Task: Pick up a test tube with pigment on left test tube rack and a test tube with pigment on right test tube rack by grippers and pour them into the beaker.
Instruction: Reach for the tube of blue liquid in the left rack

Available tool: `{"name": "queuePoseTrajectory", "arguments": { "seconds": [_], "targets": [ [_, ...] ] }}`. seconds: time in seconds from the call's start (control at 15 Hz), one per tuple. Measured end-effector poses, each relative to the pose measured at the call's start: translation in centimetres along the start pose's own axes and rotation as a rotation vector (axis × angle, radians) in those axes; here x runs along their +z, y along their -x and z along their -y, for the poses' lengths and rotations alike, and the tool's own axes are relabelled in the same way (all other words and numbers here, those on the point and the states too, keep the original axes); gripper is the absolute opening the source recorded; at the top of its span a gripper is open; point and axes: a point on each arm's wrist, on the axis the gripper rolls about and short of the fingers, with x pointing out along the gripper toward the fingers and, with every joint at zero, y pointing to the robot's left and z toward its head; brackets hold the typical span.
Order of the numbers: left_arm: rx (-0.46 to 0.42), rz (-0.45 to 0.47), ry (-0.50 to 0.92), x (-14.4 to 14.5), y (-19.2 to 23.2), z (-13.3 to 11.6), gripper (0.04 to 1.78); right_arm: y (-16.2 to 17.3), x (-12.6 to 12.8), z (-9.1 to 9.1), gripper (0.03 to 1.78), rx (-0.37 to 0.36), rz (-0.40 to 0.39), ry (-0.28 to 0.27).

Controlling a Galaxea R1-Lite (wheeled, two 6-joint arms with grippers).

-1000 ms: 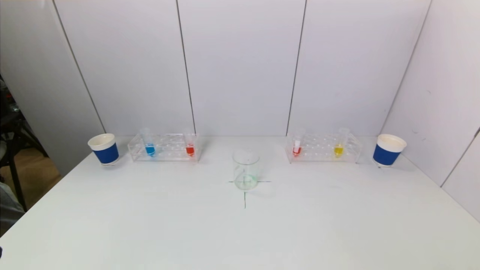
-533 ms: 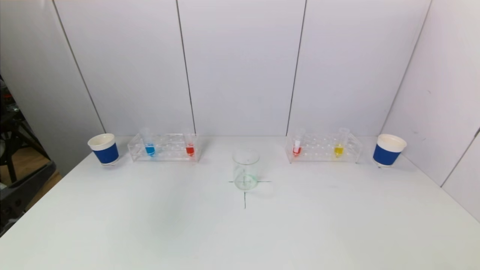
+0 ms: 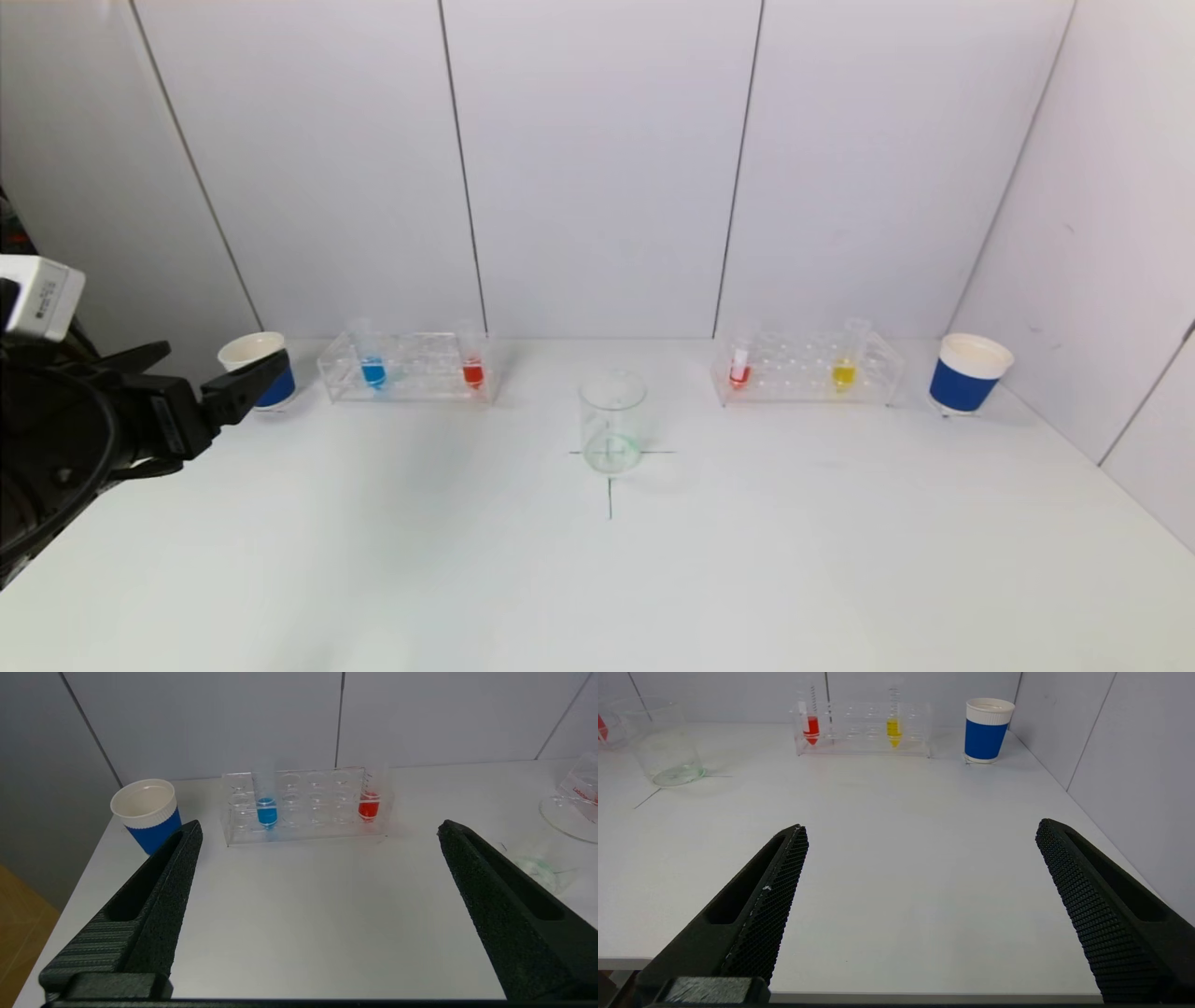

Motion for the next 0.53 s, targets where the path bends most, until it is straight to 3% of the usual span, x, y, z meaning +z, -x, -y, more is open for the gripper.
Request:
{"name": "queuePoseTrajectory", "arguments": {
  "seconds": [0.53],
  "targets": [
    [0.001, 0.051, 0.000, -5.1, -9.2, -3.3, 1.76, 0.0, 0.0, 0.0, 1.77, 0.000, 0.000, 0.000]
  ]
}}
